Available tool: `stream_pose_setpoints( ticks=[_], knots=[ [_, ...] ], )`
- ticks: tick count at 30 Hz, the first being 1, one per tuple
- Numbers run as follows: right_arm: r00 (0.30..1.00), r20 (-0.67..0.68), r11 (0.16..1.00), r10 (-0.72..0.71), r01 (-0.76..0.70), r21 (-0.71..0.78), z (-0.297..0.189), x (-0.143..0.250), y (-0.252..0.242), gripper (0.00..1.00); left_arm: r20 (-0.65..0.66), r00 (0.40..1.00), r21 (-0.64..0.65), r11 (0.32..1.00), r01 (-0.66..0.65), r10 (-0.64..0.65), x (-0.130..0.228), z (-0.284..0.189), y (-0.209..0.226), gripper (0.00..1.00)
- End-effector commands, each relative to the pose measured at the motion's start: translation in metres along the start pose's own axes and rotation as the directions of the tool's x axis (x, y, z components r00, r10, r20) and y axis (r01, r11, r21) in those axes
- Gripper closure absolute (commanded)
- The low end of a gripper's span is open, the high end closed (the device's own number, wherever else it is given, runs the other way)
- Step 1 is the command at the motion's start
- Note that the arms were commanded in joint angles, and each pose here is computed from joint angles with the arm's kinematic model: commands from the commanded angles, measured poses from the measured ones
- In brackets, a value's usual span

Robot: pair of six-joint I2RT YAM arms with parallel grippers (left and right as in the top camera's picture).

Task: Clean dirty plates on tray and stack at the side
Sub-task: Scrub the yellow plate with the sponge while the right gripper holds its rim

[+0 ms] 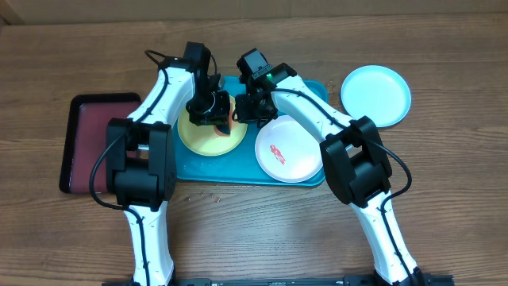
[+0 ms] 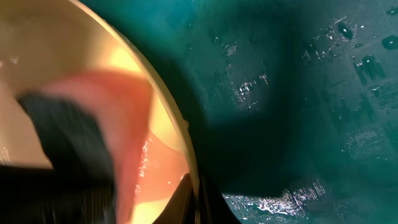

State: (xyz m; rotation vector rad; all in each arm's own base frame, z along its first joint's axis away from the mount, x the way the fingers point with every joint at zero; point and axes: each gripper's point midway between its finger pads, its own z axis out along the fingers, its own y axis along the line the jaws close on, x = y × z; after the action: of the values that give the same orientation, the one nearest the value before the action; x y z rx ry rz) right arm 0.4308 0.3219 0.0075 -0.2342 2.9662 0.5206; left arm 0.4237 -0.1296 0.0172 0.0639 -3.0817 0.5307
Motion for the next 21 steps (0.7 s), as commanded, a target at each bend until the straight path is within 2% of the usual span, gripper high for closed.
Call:
stream_pose_setpoints(
  ticks=[1, 5, 9, 12, 15, 19, 21],
  knots=[
    [1.0, -0.022, 0.996, 0.016, -0.014, 0.087, 0.019, 0.008, -0.023, 0.96, -0.087, 0.994, 0.001, 0.998, -0.07, 0.07, 0.018, 0.01, 0.003, 0.96],
    [1.0, -0.022, 0.996, 0.016, -0.014, 0.087, 0.019, 0.008, -0.023, 0.96, -0.108, 0.994, -0.267, 0.963, -0.041, 0.012, 0.024, 0.0, 0.054, 0.96],
    [1.0, -0.022, 0.996, 0.016, -0.014, 0.087, 0.019, 0.008, -0.023, 0.96, -0.046, 0.996, -0.477, 0.878, 0.042, -0.073, 0.019, -0.016, 0.095, 0.96],
    [1.0, -0.022, 0.996, 0.016, -0.014, 0.087, 0.019, 0.008, -0.023, 0.96, 0.06, 0.991, -0.607, 0.784, 0.128, -0.116, 0.007, -0.035, 0.122, 0.96],
    [1.0, -0.022, 0.996, 0.016, -0.014, 0.087, 0.019, 0.008, -0.023, 0.96, 0.141, 0.981, -0.623, 0.758, 0.194, -0.135, -0.006, -0.046, 0.124, 0.96],
    [1.0, -0.022, 0.996, 0.016, -0.014, 0.087, 0.019, 0.008, -0.023, 0.96, 0.2, 0.971, -0.529, 0.819, 0.222, -0.135, -0.026, -0.046, 0.104, 0.96],
    [1.0, -0.022, 0.996, 0.016, -0.014, 0.087, 0.019, 0.008, -0.023, 0.96, 0.191, 0.97, -0.406, 0.888, 0.215, -0.148, -0.032, -0.034, 0.083, 0.96]
  ],
)
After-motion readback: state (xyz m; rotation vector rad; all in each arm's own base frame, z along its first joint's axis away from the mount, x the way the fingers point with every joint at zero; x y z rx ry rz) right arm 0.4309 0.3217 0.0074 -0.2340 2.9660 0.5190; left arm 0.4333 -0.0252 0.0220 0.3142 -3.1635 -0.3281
